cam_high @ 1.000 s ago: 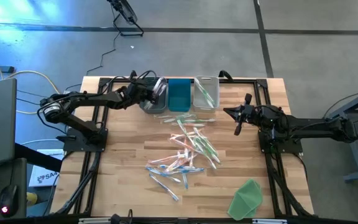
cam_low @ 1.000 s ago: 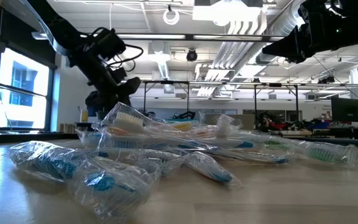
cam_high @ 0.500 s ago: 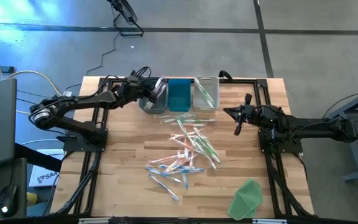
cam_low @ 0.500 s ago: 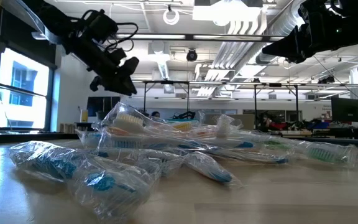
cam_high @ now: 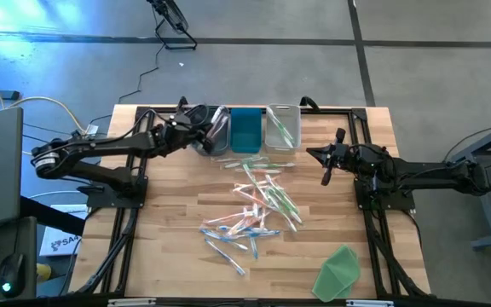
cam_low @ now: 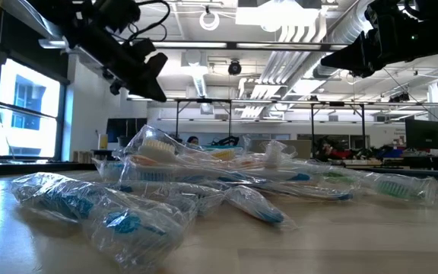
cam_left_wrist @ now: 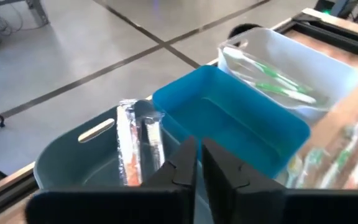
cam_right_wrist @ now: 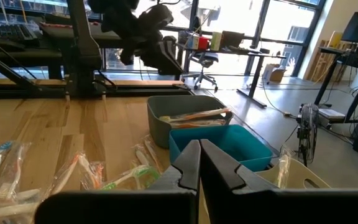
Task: Pick & Place Toothbrushes
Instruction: Put the green toothbrush into the white bin
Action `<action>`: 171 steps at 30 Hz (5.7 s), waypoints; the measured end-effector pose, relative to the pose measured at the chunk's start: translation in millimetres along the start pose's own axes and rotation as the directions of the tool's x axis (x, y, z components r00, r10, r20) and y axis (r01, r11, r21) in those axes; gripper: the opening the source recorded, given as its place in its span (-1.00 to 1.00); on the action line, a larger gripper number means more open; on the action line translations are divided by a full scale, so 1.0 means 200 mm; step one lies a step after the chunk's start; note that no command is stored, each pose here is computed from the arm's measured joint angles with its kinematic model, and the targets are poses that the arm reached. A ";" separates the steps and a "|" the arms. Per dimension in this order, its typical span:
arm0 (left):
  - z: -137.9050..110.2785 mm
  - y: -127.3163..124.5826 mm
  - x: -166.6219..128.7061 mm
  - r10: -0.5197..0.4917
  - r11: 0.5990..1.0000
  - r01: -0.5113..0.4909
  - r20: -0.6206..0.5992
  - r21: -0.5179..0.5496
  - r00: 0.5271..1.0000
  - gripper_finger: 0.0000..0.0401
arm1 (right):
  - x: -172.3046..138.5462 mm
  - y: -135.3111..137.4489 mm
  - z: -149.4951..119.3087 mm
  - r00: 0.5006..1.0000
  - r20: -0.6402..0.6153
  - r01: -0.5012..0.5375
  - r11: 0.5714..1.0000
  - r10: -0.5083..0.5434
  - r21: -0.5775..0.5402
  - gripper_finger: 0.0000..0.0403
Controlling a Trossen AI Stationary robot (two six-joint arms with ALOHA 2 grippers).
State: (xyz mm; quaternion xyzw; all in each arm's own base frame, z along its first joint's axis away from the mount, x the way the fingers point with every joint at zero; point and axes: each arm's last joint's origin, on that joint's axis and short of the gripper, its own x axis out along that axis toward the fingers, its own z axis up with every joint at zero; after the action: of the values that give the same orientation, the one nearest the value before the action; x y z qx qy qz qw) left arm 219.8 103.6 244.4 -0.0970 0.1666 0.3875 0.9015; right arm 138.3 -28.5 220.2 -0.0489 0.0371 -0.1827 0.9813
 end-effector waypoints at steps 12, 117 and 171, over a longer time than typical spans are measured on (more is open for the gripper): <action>0.00 -0.02 -0.04 -0.045 0.998 0.045 -0.003 0.033 0.999 -0.99 | 0.00 0.00 0.00 1.000 0.000 -0.003 1.000 0.003 0.000 -0.99; -0.48 0.10 -0.57 -0.561 0.816 0.488 0.218 0.309 0.799 -1.00 | 0.25 0.15 0.06 0.991 -0.018 -0.124 0.968 0.131 0.217 -0.99; -0.48 0.10 -0.57 -0.561 0.815 0.493 0.203 0.305 0.802 -0.99 | 0.39 0.27 0.11 0.969 -0.231 -0.064 0.992 0.088 0.108 -0.99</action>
State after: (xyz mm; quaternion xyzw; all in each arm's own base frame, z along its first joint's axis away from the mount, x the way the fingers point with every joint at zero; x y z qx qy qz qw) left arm 110.7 12.1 196.2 0.0251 0.0467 0.1069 0.9929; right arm 232.3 -4.2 232.1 0.0237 0.1457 -0.1510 0.9774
